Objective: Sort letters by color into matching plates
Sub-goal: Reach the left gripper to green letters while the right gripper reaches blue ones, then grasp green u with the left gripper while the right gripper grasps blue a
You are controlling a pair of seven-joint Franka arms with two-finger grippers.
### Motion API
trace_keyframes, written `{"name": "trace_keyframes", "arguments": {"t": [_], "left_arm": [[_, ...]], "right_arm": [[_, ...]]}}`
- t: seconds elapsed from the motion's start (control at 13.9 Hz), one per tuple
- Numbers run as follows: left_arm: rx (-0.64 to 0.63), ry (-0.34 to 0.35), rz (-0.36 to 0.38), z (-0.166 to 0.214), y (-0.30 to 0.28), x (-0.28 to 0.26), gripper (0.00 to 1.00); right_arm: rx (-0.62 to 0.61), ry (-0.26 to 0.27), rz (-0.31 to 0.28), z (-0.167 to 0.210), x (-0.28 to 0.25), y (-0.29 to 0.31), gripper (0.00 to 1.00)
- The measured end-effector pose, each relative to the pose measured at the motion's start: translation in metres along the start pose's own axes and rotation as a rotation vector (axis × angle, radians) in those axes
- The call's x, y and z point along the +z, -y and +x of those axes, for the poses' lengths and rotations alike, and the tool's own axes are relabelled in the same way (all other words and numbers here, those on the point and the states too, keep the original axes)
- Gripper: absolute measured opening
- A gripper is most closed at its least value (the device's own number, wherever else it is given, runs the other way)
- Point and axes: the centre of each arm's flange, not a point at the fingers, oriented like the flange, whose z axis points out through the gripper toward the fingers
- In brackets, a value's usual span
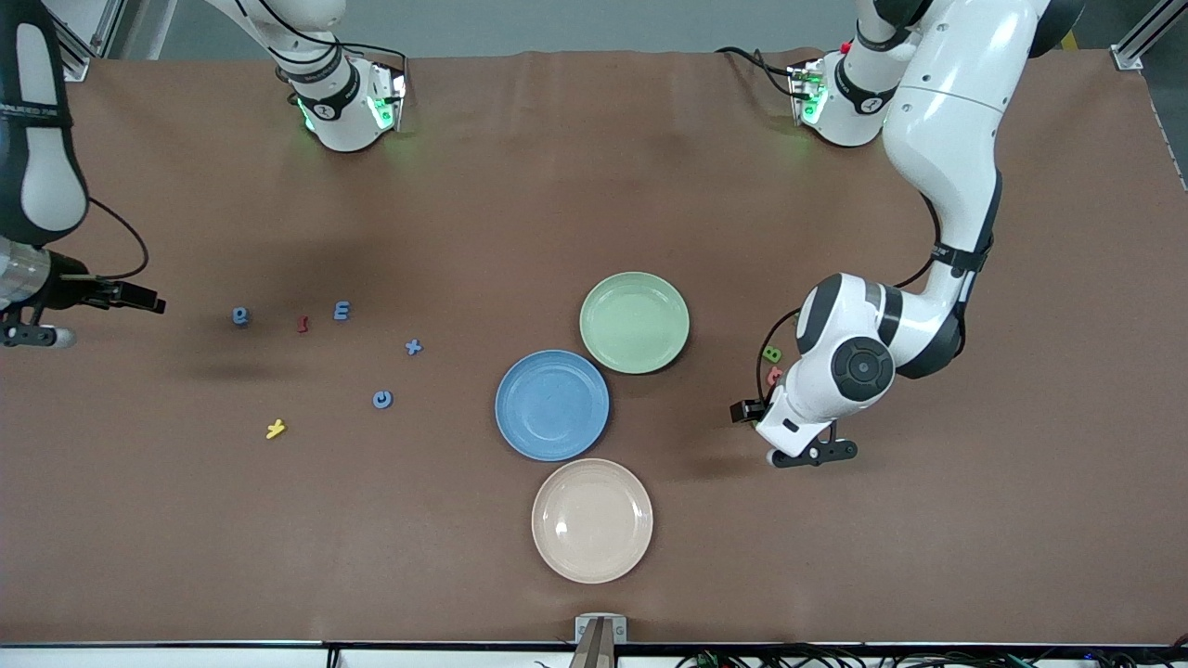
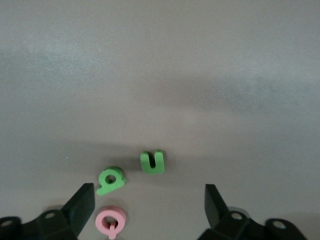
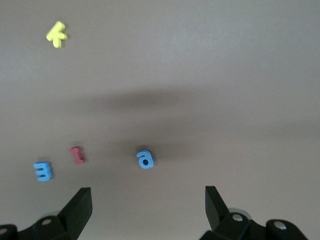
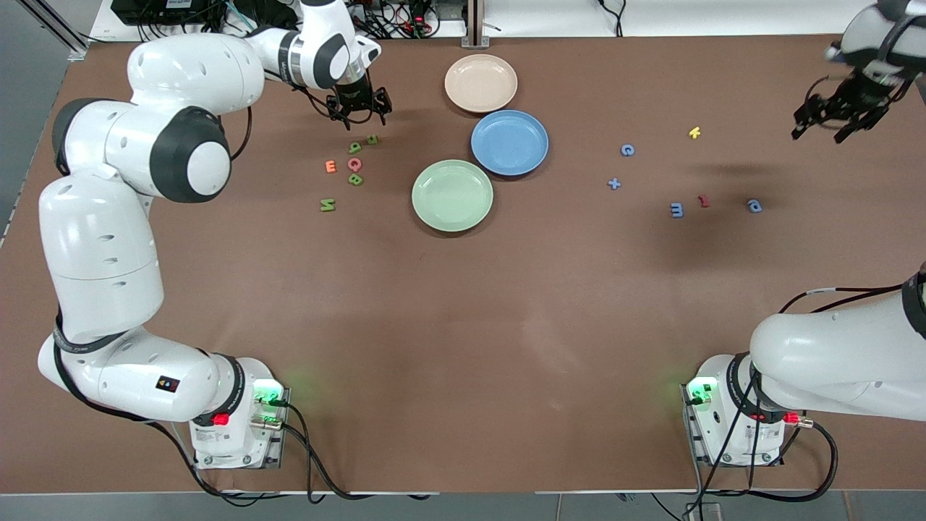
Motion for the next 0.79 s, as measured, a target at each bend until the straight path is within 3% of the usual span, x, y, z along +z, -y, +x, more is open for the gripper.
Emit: {"name": "trace_keyframes", "arguments": {"t": [0.29, 0.36, 0.43, 0.58, 0.65, 0.79], "left_arm": [[0.001, -0.010, -0.004, 0.001, -0.001, 0.020, 0.90], [0.002, -0.007, -0.002, 0.001, -0.001, 0.024, 0.84], [0.004, -0.004, 0.000, 0.000, -0.002, 0.029, 0.84], [0.011, 0.003, 0.005, -0.003, -0.005, 0.036, 0.72], [0.013, 0.004, 0.006, -0.003, -0.006, 0.038, 0.72], [0.014, 0.003, 0.007, -0.003, -0.005, 0.040, 0.66]], "right_arm": [[-0.107, -0.106, -0.039, -0.024, 0.057, 0.013, 1.00], [-0.113, -0.131, -0.049, -0.029, 0.068, 0.014, 1.00], [-0.116, -0.146, -0.055, -0.032, 0.078, 0.015, 1.00], [-0.117, -0.166, -0.065, -0.034, 0.099, 0.016, 1.00], [-0.118, -0.180, -0.071, -0.035, 0.112, 0.016, 1.00], [-0.120, -0.173, -0.071, -0.040, 0.137, 0.018, 0.98]]}}
